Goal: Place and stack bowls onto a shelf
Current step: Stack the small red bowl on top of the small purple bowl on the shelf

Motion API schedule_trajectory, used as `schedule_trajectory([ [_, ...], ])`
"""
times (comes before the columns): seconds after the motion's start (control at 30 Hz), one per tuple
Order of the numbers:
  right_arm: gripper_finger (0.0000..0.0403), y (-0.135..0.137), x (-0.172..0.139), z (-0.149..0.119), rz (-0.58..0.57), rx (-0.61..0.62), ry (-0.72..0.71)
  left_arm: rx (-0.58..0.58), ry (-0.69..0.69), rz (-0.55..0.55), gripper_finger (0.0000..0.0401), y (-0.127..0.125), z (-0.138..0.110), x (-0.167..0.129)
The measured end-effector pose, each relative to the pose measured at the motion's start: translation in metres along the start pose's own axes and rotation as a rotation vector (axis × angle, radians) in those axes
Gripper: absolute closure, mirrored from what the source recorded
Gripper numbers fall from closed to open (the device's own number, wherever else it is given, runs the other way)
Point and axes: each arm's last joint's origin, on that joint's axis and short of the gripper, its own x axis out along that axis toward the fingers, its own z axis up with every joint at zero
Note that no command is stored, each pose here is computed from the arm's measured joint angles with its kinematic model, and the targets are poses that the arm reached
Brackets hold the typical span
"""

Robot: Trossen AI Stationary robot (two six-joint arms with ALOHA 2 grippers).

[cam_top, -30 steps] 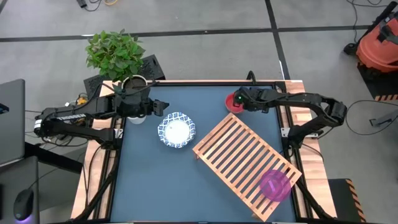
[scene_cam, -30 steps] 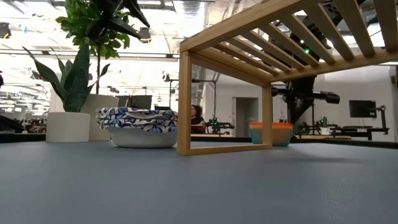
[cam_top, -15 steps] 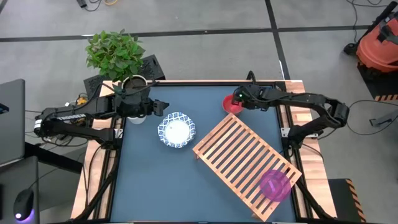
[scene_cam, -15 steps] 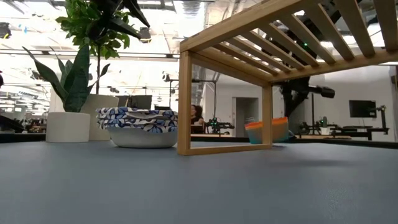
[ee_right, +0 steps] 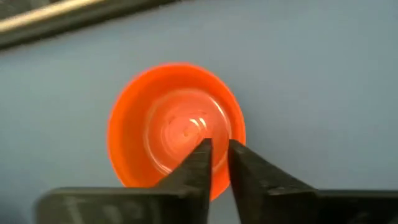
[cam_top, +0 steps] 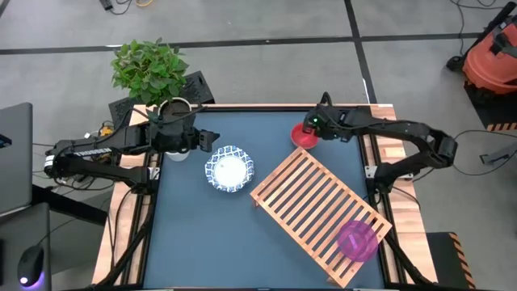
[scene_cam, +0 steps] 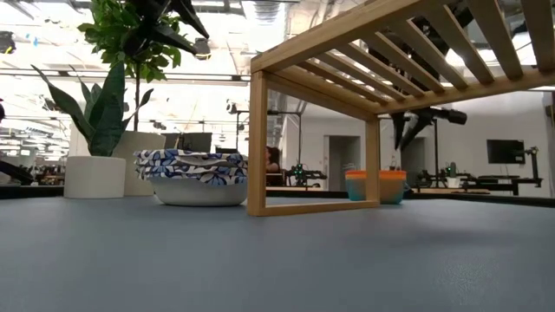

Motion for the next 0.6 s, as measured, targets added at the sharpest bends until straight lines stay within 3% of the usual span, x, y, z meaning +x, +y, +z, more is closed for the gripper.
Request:
schedule_trajectory([
  [0.17,0.0254,0.007,0.024,-0.014,-0.074,-0.01,0.038,-0.001,0.0,0.0,0.0248,0.0,0.0,0.0],
  [0.3,0.0221,0.007,0.041,-0.018,-0.14,-0.003,0.048,0.0,0.0,0.0,0.0248,0.0,0.0,0.0],
  [0.47,0.0216,0.009,0.049,-0.02,-0.158,-0.009,0.053,-0.001,0.001,0.001,0.0248,0.0,0.0,0.0],
  [0.6,0.0233,0.009,0.049,-0.02,-0.152,-0.005,0.05,0.002,0.006,0.008,0.0248,0.001,-0.001,0.0],
])
